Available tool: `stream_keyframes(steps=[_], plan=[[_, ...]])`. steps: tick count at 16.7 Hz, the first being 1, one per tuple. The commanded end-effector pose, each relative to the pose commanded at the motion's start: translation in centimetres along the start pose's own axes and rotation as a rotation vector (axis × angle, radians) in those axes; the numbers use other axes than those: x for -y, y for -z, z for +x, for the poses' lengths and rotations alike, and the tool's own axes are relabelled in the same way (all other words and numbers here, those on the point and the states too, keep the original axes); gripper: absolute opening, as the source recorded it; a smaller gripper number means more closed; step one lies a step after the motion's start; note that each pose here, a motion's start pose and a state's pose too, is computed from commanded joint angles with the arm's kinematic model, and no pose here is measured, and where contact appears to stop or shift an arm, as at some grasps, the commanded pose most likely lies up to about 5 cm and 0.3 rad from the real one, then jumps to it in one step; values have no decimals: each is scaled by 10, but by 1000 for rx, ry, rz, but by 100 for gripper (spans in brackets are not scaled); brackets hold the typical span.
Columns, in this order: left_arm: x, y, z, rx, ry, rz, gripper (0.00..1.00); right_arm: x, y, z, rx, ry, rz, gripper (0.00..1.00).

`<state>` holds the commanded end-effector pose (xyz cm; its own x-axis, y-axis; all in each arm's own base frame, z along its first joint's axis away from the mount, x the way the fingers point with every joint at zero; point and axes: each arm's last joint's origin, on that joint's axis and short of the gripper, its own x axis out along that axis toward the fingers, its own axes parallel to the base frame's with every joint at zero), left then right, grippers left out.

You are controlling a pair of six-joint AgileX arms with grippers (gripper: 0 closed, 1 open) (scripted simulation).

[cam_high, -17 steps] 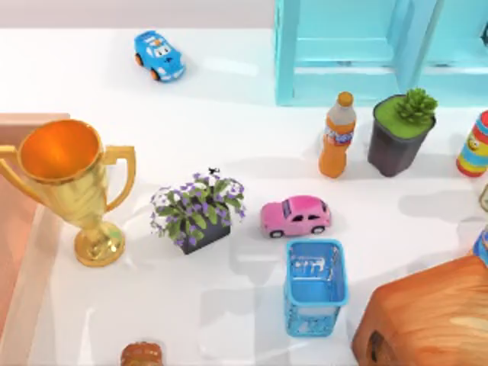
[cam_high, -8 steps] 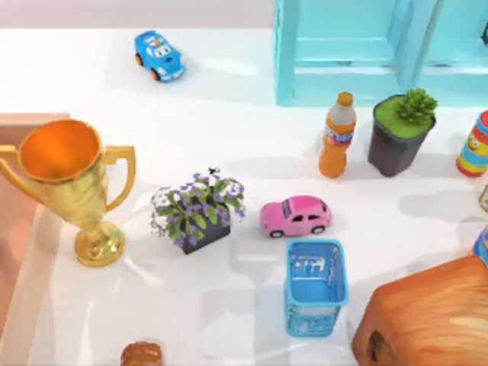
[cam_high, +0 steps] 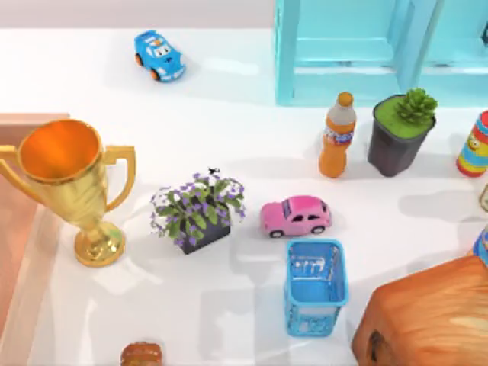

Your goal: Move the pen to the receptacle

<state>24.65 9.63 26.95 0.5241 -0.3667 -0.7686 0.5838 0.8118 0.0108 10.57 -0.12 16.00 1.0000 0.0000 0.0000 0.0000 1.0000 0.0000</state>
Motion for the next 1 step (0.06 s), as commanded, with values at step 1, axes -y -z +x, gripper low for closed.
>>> stream_keyframes(steps=[1], plan=[[0, 0, 0, 0, 0, 0, 100, 0, 0, 0, 0, 0, 0, 100]])
